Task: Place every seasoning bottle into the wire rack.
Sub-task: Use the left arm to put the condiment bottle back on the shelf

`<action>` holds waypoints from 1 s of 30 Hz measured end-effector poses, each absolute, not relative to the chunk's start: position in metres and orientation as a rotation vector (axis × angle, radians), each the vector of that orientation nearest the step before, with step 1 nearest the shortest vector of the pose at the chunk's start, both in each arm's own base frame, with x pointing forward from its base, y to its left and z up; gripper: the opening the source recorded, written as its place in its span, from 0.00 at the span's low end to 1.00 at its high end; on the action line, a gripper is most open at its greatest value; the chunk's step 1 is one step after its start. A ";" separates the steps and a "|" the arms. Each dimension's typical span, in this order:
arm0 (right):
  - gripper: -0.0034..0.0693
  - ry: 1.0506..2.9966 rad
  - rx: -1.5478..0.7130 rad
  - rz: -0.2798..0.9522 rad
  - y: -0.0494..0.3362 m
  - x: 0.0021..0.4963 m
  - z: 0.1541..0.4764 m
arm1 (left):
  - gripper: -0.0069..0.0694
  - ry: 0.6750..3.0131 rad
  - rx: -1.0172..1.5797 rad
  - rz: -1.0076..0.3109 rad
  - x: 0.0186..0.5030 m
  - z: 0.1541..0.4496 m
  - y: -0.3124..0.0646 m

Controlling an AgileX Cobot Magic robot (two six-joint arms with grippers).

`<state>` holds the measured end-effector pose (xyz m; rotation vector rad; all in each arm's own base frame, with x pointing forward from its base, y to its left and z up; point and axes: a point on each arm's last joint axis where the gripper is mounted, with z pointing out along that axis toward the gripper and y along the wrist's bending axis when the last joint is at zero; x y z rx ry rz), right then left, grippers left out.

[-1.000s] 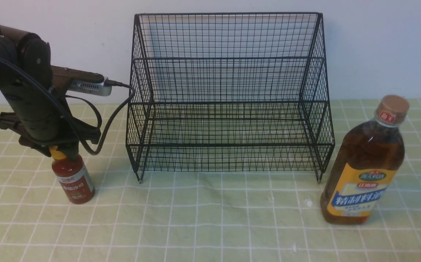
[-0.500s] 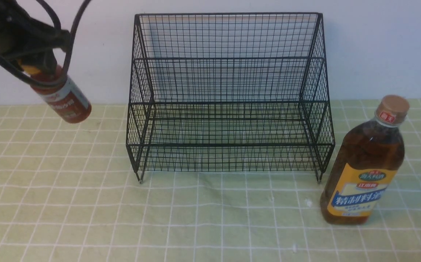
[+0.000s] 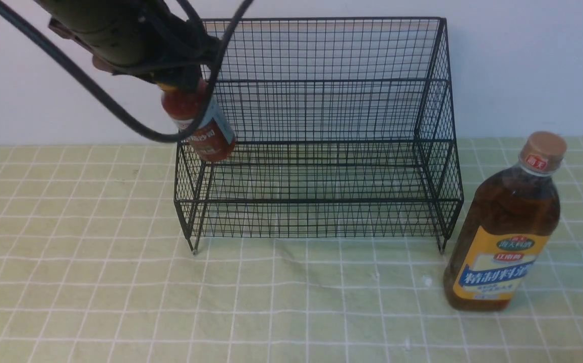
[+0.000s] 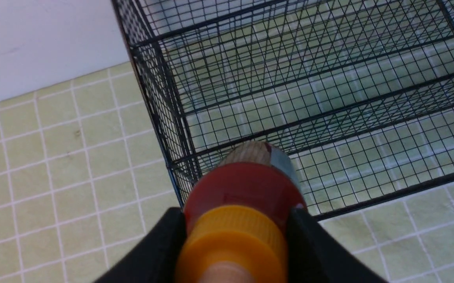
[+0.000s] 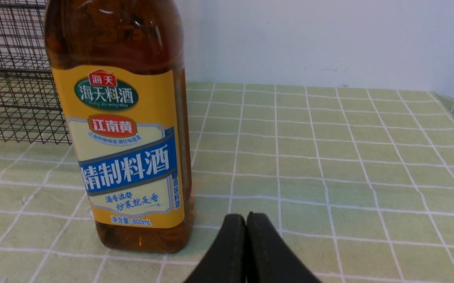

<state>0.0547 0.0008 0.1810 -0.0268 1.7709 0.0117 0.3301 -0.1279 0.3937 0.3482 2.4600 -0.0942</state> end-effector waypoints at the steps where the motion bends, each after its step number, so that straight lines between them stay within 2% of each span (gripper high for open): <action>1: 0.03 1.771 -0.027 0.012 0.001 0.055 0.181 | 0.47 2.466 0.349 -0.092 0.332 0.391 -0.129; 7: 0.03 1.771 -0.027 0.012 0.001 0.055 0.181 | 0.47 2.530 0.366 -0.068 0.350 0.364 -0.136; 26: 0.03 1.771 -0.027 0.012 0.001 0.055 0.181 | 0.47 2.659 0.422 -0.020 0.381 0.304 -0.149; 28: 0.03 1.771 -0.027 0.012 0.001 0.055 0.181 | 0.48 2.679 0.426 -0.013 0.385 0.296 -0.151; 30: 0.03 1.771 -0.027 0.012 0.001 0.055 0.181 | 0.55 2.687 0.429 -0.011 0.388 0.289 -0.152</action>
